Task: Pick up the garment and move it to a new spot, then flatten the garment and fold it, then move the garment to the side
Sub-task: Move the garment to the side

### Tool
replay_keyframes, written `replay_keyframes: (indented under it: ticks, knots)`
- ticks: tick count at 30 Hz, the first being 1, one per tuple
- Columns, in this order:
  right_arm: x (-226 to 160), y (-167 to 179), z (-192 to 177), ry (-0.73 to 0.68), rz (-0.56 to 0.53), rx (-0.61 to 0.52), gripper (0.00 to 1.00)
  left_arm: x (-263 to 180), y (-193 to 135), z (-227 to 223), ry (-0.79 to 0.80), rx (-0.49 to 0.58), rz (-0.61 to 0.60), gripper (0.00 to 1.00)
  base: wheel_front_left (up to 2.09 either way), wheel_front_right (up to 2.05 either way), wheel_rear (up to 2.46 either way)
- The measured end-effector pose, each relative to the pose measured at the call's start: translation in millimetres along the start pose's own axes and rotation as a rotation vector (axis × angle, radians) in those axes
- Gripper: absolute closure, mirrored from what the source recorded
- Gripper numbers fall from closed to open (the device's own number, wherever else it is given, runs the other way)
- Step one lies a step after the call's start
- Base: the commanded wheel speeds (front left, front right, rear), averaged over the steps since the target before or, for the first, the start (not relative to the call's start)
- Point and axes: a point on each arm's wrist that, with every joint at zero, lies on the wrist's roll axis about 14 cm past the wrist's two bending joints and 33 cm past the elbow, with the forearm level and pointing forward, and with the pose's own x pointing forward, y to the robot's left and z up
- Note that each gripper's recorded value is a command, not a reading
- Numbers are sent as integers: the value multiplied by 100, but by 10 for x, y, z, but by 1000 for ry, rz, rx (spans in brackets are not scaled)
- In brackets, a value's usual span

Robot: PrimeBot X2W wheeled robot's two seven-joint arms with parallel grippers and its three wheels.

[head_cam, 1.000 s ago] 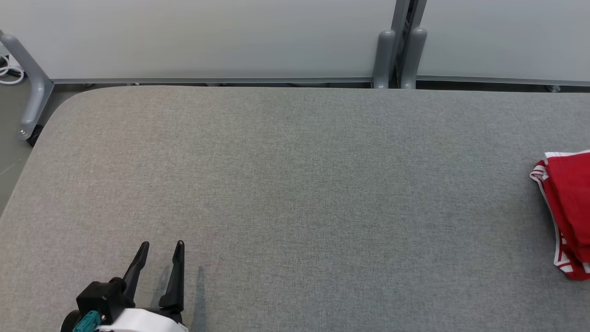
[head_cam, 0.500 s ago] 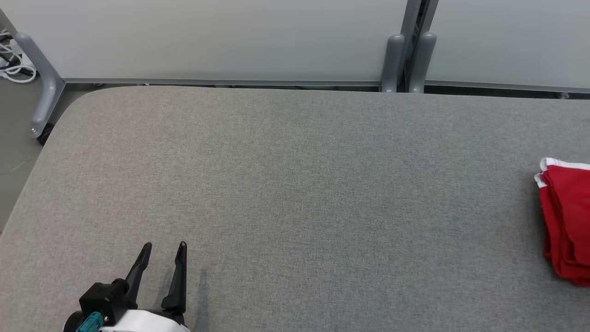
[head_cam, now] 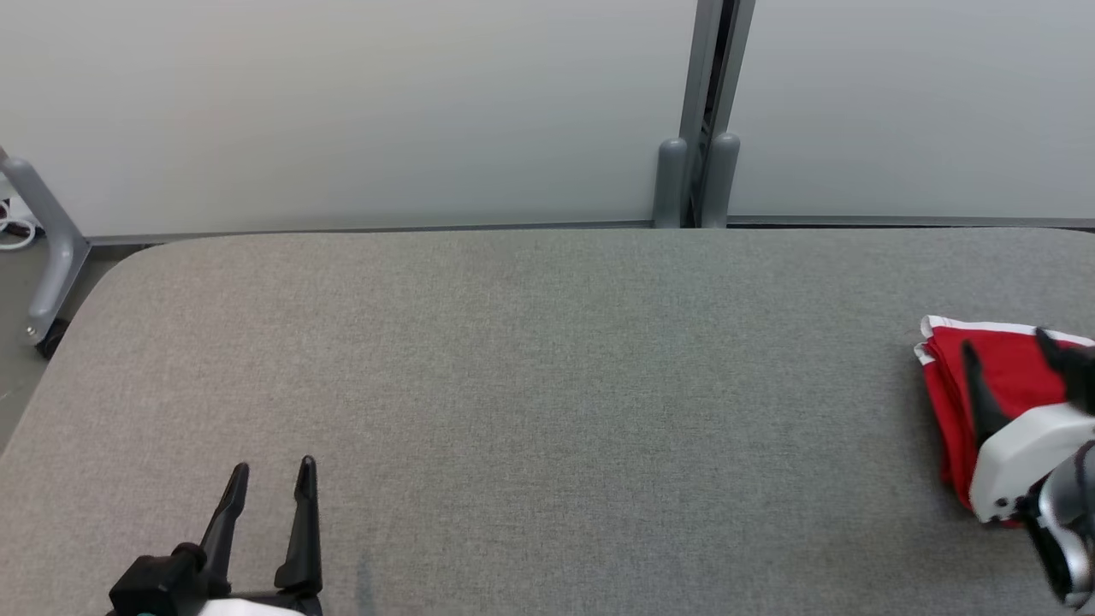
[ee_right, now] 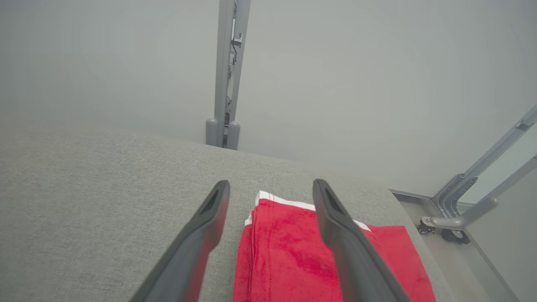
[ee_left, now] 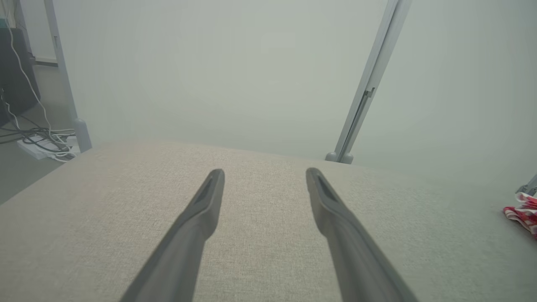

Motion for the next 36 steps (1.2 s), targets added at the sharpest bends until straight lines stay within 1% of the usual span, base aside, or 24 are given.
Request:
replay_keyframes:
  ticks: [3,7,11,14,17,21,27,36]
  knots:
    - [-166,260,-11,-30,43,86,0,-77,64,-36,8,2,28,0,0,0,0]
    - [-359,384,-9,-73,32,199,0,-74,45,-28,1,6,30,0,0,0,0]
    - [-519,433,-80,-81,10,258,0,-95,91,-27,1,39,42,0,0,0,0]
    - [-623,454,-141,-77,0,278,0,-119,125,-15,-3,59,48,0,0,0,0]
    - [-704,464,-216,-63,-5,293,0,-187,221,-64,13,66,79,0,0,0,0]
    - [-769,509,-324,-38,2,333,0,-252,310,-136,37,53,121,0,0,0,0]
    - [-781,551,-395,-20,9,345,0,-309,366,-230,90,61,140,0,0,0,0]
    - [-764,559,-415,-19,10,346,0,-305,382,-195,95,71,150,0,0,0,0]
